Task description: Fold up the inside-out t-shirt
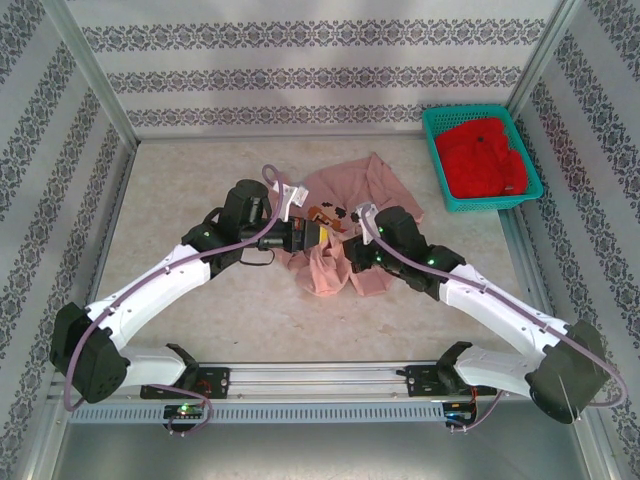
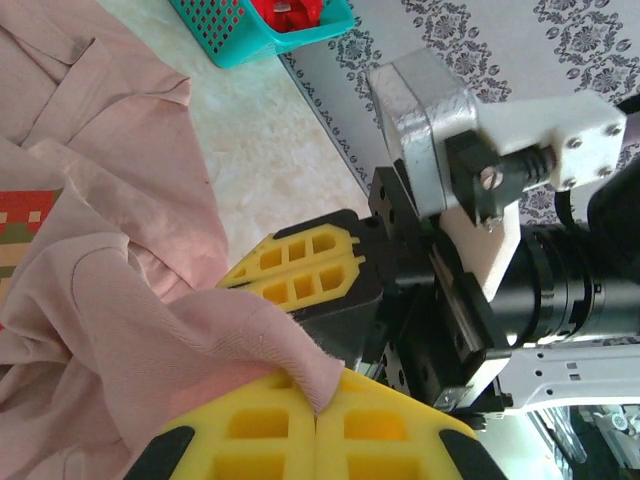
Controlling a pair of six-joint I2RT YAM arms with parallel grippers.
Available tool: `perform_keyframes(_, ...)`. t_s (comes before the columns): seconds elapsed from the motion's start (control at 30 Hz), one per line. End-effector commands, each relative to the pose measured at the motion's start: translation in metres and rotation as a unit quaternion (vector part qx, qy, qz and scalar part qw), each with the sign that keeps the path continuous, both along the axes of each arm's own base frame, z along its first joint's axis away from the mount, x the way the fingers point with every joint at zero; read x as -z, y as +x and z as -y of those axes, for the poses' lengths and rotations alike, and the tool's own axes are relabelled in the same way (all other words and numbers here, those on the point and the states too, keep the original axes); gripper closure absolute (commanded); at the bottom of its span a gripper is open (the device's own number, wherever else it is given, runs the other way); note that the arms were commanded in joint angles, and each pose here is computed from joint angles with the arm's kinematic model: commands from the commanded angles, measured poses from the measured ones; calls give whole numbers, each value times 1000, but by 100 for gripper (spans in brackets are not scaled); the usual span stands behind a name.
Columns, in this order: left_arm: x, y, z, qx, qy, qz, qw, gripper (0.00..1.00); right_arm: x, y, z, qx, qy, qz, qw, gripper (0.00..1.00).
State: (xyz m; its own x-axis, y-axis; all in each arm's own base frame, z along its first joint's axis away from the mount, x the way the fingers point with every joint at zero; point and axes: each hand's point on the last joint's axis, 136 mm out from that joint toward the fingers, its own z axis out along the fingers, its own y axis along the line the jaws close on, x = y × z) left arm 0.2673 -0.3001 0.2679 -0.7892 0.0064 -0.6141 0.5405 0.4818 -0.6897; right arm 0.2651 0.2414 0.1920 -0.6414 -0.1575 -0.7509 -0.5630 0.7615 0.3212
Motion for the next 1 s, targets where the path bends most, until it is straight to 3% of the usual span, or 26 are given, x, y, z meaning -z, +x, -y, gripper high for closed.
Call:
perform_keyframes(0.0, -5, -7, -1, 4, 3, 21, 1000, 100, -13, -20, -18, -74, 68, -12, 995, 100)
perform_keyframes(0.07, -6, -6, -2, 1, 3, 23, 1000, 100, -13, -28, -17, -88, 72, -18, 993, 97)
perform_keyframes(0.27, -9, -6, -1, 4, -2, 23, 1000, 100, -6, -37, -17, -103, 68, -18, 992, 71)
perform_keyframes(0.4, -9, -6, 0, 3, -3, 21, 1000, 100, 1, -39, -25, -118, 63, -21, 991, 65)
perform_keyframes(0.5, -9, -6, -1, 3, -3, 21, 1000, 100, 6, -37, -32, -124, 61, -26, 990, 67)
perform_keyframes(0.63, 0, -2, -9, -20, 25, 26, 999, 100, -11, -35, -32, -127, 86, -20, 988, 100)
perform_keyframes(0.8, 30, 27, -54, -141, 142, 54, 978, 98, -54, -56, -33, -178, 211, -22, 961, 100)
perform_keyframes(0.97, 44, 27, -51, -113, 172, 57, 977, 83, -68, -61, -34, -195, 261, -29, 945, 100)
